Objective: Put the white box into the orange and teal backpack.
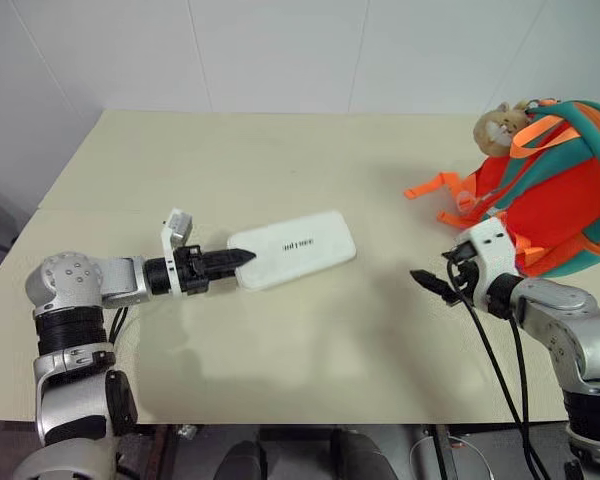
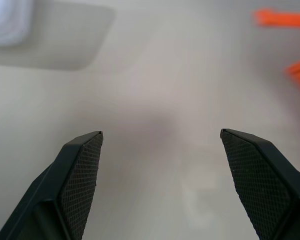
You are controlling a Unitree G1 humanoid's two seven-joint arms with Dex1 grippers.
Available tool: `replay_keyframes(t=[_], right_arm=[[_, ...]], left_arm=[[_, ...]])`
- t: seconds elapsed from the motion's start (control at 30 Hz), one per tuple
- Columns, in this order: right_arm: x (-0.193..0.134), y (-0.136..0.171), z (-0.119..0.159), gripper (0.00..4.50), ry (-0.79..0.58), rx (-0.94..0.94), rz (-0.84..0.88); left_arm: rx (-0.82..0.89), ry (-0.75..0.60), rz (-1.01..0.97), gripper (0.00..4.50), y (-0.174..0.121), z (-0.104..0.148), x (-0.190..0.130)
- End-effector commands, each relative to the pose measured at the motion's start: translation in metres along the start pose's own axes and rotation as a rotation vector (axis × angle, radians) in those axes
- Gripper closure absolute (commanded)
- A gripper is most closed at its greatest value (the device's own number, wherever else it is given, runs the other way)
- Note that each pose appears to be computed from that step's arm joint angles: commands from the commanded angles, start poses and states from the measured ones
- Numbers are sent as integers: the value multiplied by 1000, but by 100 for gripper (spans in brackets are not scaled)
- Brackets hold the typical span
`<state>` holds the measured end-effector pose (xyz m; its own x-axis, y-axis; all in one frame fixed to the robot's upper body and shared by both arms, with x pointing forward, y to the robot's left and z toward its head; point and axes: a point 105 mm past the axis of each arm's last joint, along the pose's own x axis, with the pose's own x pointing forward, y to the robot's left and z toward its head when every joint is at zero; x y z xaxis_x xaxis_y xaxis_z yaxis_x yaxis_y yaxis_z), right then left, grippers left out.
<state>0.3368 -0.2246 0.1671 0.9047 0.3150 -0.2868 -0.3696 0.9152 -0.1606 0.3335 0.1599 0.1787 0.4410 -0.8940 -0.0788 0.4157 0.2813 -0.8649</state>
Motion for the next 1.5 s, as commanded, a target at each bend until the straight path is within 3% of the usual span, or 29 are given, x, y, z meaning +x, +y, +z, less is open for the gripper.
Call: replay_keyframes(t=[0.03,0.37,0.53,1.03,1.5], right_arm=[[-11,-23,30,0,-144,14,-134],[-41,-64,57,0,-369,65,-431],[-53,-84,47,0,-381,98,-558],[-12,-116,43,0,-439,223,-522],[13,-111,57,0,-494,245,-386]], left_arm=[[9,-92,-89,316,-18,16,1],[-56,-181,-153,316,-26,26,15],[-79,-169,-157,316,-27,26,20],[-49,-98,-134,316,-31,21,20],[-29,-75,-113,316,-31,13,15]])
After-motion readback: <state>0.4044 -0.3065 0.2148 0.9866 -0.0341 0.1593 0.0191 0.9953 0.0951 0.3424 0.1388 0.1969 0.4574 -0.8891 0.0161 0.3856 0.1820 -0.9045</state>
